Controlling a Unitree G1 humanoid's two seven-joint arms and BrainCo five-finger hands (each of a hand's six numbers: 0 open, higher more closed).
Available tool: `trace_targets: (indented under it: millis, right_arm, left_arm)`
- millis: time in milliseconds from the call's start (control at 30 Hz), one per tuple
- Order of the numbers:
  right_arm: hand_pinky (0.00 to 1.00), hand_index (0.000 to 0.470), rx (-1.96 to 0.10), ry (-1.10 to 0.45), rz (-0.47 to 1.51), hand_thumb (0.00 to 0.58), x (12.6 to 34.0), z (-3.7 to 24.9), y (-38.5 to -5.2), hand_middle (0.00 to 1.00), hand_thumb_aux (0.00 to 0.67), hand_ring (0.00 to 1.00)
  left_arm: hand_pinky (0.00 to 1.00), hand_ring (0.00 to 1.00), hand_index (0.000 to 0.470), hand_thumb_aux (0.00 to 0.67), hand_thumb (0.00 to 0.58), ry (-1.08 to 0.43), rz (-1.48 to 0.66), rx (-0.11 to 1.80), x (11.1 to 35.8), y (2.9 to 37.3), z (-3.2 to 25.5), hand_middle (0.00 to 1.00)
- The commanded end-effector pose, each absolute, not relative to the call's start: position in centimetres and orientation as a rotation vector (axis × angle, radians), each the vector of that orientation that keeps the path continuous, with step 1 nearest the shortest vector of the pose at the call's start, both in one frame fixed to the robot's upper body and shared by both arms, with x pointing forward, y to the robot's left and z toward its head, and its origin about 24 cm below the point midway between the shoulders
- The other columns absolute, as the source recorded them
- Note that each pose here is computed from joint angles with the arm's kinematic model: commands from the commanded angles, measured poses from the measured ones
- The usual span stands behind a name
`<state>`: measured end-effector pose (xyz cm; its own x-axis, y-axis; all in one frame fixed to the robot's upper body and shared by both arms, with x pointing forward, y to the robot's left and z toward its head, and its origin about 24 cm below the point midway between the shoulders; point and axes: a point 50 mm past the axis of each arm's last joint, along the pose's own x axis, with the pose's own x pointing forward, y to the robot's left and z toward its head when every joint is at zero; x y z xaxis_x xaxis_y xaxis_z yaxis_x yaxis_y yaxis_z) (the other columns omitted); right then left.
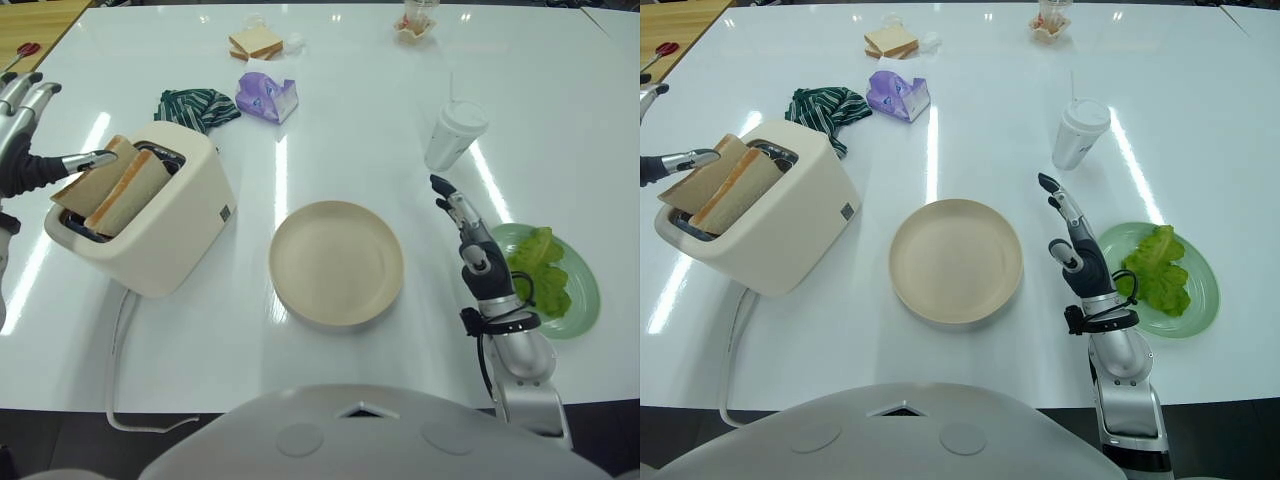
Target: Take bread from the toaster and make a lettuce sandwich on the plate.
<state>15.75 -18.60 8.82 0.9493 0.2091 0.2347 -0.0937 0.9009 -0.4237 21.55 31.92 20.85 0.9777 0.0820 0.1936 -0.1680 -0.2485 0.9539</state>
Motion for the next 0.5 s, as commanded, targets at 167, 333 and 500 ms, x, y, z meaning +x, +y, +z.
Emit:
trace_targets:
  millis: [167,333,500]
  right_arm:
    - [0.0,0.0,-0.428,-0.27,0.158,0.0,15.6,8.8,-18.6,0.0,0.0,0.0]
    - [0.0,0.0,-0.429,-0.268,0.158,0.0,15.4,8.8,-18.7,0.0,0.0,0.0]
    - [0.0,0.0,-0.43,-0.267,0.157,0.0,15.3,8.8,-18.7,0.0,0.0,0.0]
  left_arm:
    - [0.0,0.0,0.0,0.0,0.0,0.003,0.188,1.861,21.8,32.4,20.0,0.0]
    - [0.0,0.0,0.006,0.008,0.014,0.021,0.183,1.855,21.8,32.6,19.6,0.0]
    - [0.0,0.0,0.041,0.058,0.096,0.048,0.182,1.851,21.8,32.9,19.3,0.0]
